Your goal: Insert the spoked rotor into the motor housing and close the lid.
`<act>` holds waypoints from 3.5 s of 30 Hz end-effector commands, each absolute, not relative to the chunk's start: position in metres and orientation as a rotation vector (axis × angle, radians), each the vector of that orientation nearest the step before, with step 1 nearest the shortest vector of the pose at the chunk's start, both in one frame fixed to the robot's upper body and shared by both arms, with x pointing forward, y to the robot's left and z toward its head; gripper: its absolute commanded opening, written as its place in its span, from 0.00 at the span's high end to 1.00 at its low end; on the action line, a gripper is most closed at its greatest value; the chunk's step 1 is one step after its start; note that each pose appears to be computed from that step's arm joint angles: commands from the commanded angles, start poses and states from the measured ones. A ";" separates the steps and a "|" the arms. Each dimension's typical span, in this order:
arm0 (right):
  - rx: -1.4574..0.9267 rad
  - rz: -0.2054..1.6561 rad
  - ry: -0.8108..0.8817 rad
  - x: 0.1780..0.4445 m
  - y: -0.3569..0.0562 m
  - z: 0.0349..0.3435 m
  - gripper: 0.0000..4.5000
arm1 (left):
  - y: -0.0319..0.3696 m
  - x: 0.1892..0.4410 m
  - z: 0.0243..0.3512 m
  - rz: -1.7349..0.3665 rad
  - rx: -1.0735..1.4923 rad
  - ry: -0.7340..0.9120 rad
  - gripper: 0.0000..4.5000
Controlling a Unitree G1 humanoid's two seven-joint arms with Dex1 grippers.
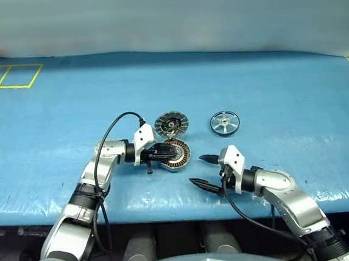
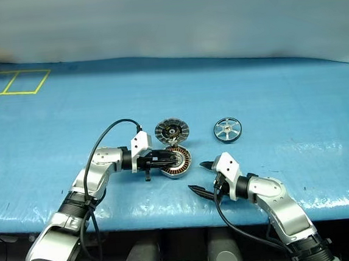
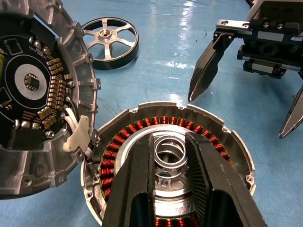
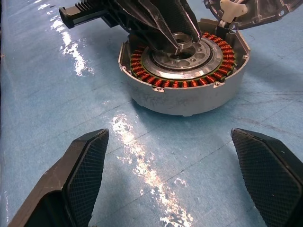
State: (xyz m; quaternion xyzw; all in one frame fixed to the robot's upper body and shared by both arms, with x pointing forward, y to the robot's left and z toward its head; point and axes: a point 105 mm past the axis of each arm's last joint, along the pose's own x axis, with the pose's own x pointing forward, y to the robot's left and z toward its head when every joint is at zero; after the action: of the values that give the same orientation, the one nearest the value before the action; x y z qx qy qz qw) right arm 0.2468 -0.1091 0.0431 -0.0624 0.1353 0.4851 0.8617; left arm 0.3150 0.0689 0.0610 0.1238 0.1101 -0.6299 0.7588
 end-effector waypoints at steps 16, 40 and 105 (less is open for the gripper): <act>-0.171 1.011 0.223 0.250 -0.105 0.054 0.03 | 0.061 0.322 0.071 -1.347 0.277 0.165 0.57; -0.178 1.016 0.193 0.259 -0.102 0.061 0.03 | 0.079 0.312 0.090 -1.271 0.191 0.119 1.00; -0.193 0.974 0.199 0.257 -0.103 0.056 0.03 | 0.076 0.301 0.032 -1.343 0.397 0.398 1.00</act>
State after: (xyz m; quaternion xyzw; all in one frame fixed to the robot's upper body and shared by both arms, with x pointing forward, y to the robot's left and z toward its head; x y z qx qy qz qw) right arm 0.2564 -0.1056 0.0470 -0.0859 0.1175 0.4639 0.8738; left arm 0.3061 0.0628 0.0558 0.1681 0.1287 -0.6270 0.7497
